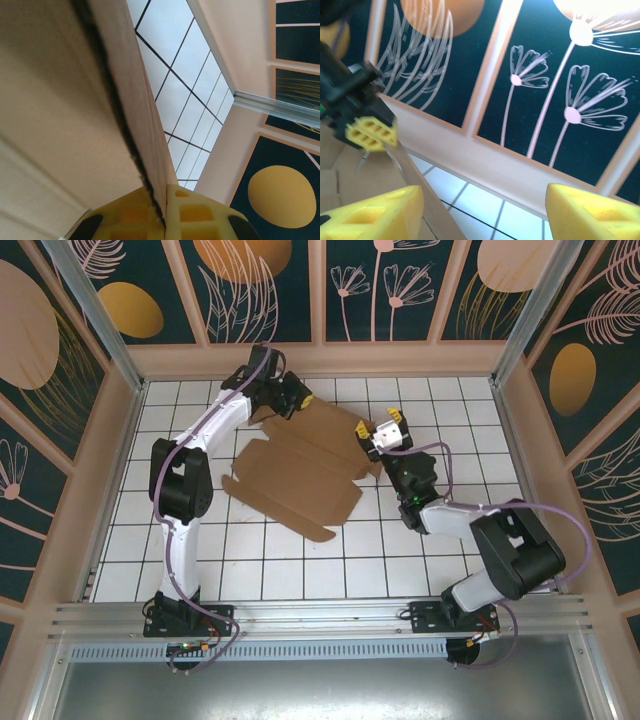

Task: Fold the paper box

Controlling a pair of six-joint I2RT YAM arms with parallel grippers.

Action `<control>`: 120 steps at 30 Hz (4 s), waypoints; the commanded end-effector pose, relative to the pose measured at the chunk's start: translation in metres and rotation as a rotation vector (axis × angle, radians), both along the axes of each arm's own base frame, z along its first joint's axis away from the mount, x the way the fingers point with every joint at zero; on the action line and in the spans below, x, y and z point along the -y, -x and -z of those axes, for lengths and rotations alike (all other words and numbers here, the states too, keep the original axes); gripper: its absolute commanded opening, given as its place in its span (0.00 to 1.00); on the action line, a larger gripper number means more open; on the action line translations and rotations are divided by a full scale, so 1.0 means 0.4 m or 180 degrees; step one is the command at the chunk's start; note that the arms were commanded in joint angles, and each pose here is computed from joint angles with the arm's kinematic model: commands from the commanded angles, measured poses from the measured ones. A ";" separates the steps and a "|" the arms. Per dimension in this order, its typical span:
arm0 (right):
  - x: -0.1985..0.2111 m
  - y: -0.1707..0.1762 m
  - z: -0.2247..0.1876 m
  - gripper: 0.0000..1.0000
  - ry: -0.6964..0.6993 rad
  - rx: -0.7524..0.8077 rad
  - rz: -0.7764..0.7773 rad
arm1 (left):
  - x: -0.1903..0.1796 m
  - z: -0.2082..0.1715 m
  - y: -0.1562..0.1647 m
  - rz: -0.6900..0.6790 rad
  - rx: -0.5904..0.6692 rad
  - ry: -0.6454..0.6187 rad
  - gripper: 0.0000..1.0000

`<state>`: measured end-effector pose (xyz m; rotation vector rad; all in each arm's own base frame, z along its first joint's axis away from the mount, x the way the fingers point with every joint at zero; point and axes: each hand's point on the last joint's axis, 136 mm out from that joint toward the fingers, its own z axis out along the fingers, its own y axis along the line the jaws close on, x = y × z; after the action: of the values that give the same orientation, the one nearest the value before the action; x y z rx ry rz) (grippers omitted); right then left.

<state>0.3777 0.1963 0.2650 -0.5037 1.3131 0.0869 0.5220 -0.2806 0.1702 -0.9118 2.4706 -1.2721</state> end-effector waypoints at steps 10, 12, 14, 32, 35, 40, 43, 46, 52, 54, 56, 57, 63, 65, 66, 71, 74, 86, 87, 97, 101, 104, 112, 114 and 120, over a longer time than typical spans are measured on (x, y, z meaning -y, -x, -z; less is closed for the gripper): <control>-0.060 -0.085 -0.104 0.63 -0.0757 -0.1574 -0.0816 | -0.004 0.003 0.019 0.0093 0.0389 0.0184 0.00; -0.042 -0.101 -0.100 0.63 -0.0816 -0.1541 -0.0661 | -0.002 -0.021 0.019 0.0148 0.0573 0.0175 0.00; -0.032 -0.105 -0.095 0.62 -0.0877 -0.1592 -0.0640 | -0.001 -0.048 0.020 0.0224 0.0751 0.0183 0.00; -0.396 0.213 0.322 0.01 0.0189 -0.2918 -0.0871 | 0.015 -0.061 0.036 0.0391 0.1255 0.0600 0.00; -0.422 0.222 0.414 0.00 0.0357 -0.3112 -0.0743 | 0.016 -0.075 0.045 0.0443 0.1317 0.0651 0.00; -0.435 0.215 0.555 0.00 0.0762 -0.3402 -0.0340 | 0.009 -0.077 0.071 0.0479 0.1303 0.0661 0.00; -0.425 0.220 0.617 0.00 0.1044 -0.3481 -0.0122 | -0.003 -0.058 0.093 0.0476 0.1205 0.0597 0.00; -0.402 0.227 0.652 0.00 0.1254 -0.3511 0.0032 | -0.026 -0.034 0.115 0.0470 0.1077 0.0425 0.00; -0.356 0.240 0.674 0.00 0.1456 -0.3563 0.0204 | -0.073 -0.016 0.166 0.0434 0.0876 0.0104 0.00; -0.343 0.238 0.672 0.00 0.1534 -0.3512 0.0287 | -0.088 -0.022 0.178 0.0405 0.0816 0.0004 0.00; -0.329 0.231 0.670 0.00 0.1594 -0.3458 0.0387 | -0.101 -0.029 0.189 0.0355 0.0742 -0.0095 0.00; -0.323 0.230 0.670 0.00 0.1623 -0.3435 0.0423 | -0.108 -0.028 0.196 0.0336 0.0683 -0.0130 0.00; -0.301 0.223 0.668 0.00 0.1764 -0.3291 0.0537 | -0.138 0.016 0.257 0.0282 0.0265 -0.0286 0.00; -0.299 0.228 0.668 0.00 0.1819 -0.3252 0.0541 | -0.151 0.039 0.274 0.0241 0.0161 -0.0346 0.00; -0.297 0.231 0.668 0.00 0.1854 -0.3222 0.0543 | -0.157 0.018 0.285 0.0219 0.0203 -0.0350 0.00; -0.300 0.248 0.669 0.00 0.1912 -0.3173 0.0449 | -0.182 0.064 0.325 0.0184 0.0003 -0.0476 0.00; -0.303 0.262 0.672 0.00 0.1970 -0.3148 0.0386 | -0.188 0.091 0.351 0.0170 -0.0093 -0.0467 0.00; -0.325 0.300 0.670 0.19 0.2004 -0.3112 0.0097 | -0.219 0.167 0.419 0.0116 -0.0354 -0.0576 0.00; -0.330 0.306 0.668 0.23 0.2010 -0.3100 0.0044 | -0.223 0.177 0.424 0.0109 -0.0380 -0.0593 0.00; -0.381 0.359 0.621 0.50 0.2016 -0.2834 -0.0425 | -0.239 0.237 0.463 0.0014 -0.0517 -0.0592 0.00; -0.414 0.395 0.550 0.53 0.1797 -0.2658 -0.0841 | -0.238 0.244 0.461 0.0017 -0.0506 -0.0574 0.00; -0.437 0.415 0.477 0.55 0.1521 -0.2532 -0.1127 | -0.231 0.237 0.448 0.0008 -0.0459 -0.0535 0.00; -0.477 0.471 0.192 0.54 0.0398 -0.2394 -0.2107 | -0.221 0.233 0.421 -0.0049 -0.0406 -0.0460 0.00; -0.447 0.428 0.143 0.53 0.0067 -0.2459 -0.2031 | -0.217 0.227 0.418 -0.0058 -0.0393 -0.0418 0.00; -0.345 0.344 0.011 0.51 -0.0670 -0.2592 -0.2108 | -0.214 0.074 0.346 -0.0288 0.0090 -0.0258 0.00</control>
<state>0.2495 0.3350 0.2245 -0.7782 1.8890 0.8659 0.3539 -0.1986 0.0913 -0.9797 2.5856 -1.1003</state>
